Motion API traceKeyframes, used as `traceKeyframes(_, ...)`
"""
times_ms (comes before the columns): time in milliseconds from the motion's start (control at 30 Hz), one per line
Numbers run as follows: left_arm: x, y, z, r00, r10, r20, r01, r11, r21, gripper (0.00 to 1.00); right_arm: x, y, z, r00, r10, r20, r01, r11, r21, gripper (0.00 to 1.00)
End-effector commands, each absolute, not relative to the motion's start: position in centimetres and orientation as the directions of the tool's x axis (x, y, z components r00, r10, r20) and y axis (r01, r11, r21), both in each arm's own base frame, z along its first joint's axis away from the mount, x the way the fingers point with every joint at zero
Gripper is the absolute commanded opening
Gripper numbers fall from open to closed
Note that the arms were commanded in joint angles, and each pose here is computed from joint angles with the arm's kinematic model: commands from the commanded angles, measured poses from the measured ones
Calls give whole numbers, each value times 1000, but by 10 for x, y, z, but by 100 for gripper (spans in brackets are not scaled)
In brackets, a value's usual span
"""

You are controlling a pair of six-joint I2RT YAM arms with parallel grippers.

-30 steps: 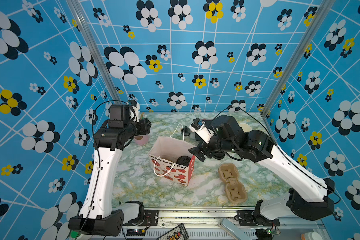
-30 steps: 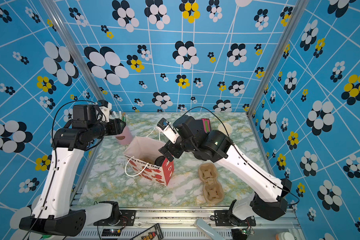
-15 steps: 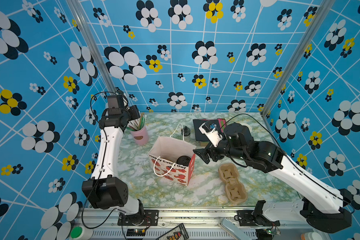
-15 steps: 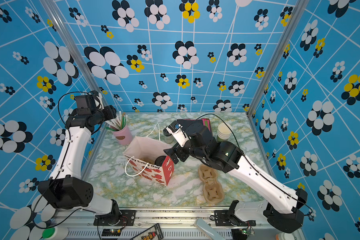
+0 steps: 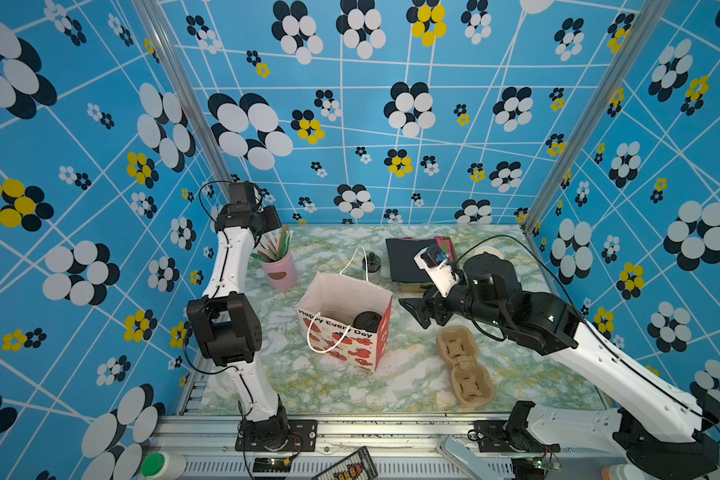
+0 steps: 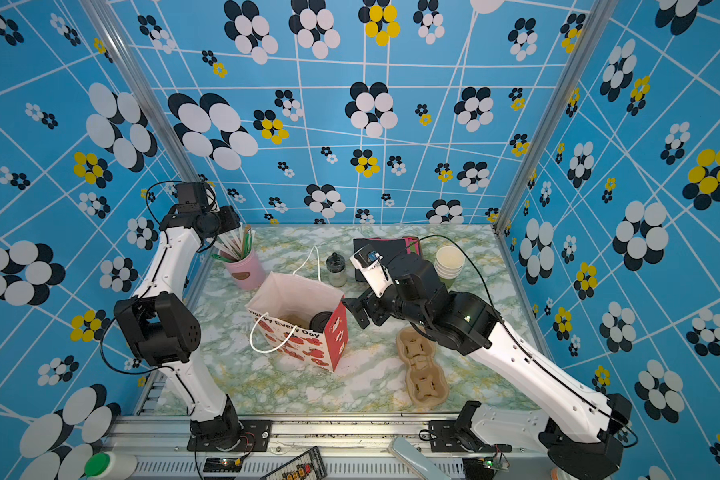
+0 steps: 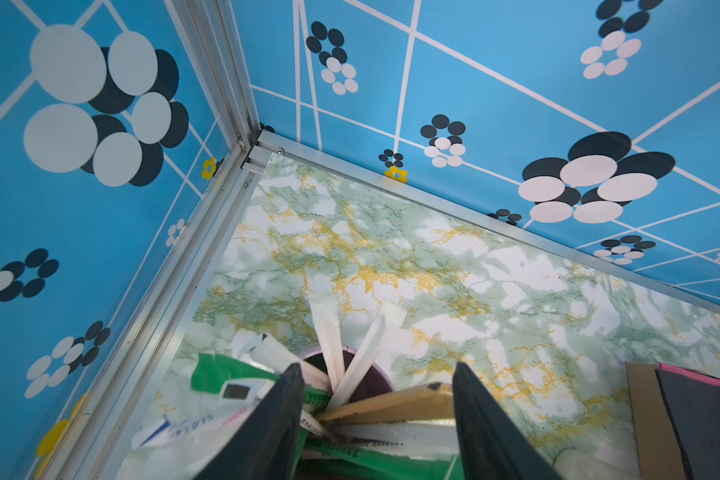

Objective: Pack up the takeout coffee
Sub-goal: 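Release the bag edge and raise the left gripper away while the right gripper withdraws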

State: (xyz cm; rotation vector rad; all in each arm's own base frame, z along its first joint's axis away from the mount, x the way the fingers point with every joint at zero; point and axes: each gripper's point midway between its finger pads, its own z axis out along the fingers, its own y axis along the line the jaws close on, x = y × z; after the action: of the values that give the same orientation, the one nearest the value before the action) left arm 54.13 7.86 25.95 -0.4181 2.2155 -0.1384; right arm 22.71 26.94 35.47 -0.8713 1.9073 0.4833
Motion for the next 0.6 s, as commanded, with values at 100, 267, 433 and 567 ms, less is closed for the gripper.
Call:
traceKeyframes(100,556,101,251,-561,-387,-732,-315,917,-244,52,234,261,353,-308,-341,-888,-717,697,-19,99)
traceKeyframes(267,562,106,238,-567,-399,-721,-328,912,-247,47,237,261,350,-316,-343,-885,-714,700,-16,99)
traceKeyframes(433,570,111,229,-580,-405,-707,-334,909,-248,37,238,261,349,-320,-343,-883,-712,702,-16,99)
traceKeyframes(567,575,109,225,-589,-415,-694,-323,908,-268,27,239,261,347,-324,-343,-882,-709,705,-13,99)
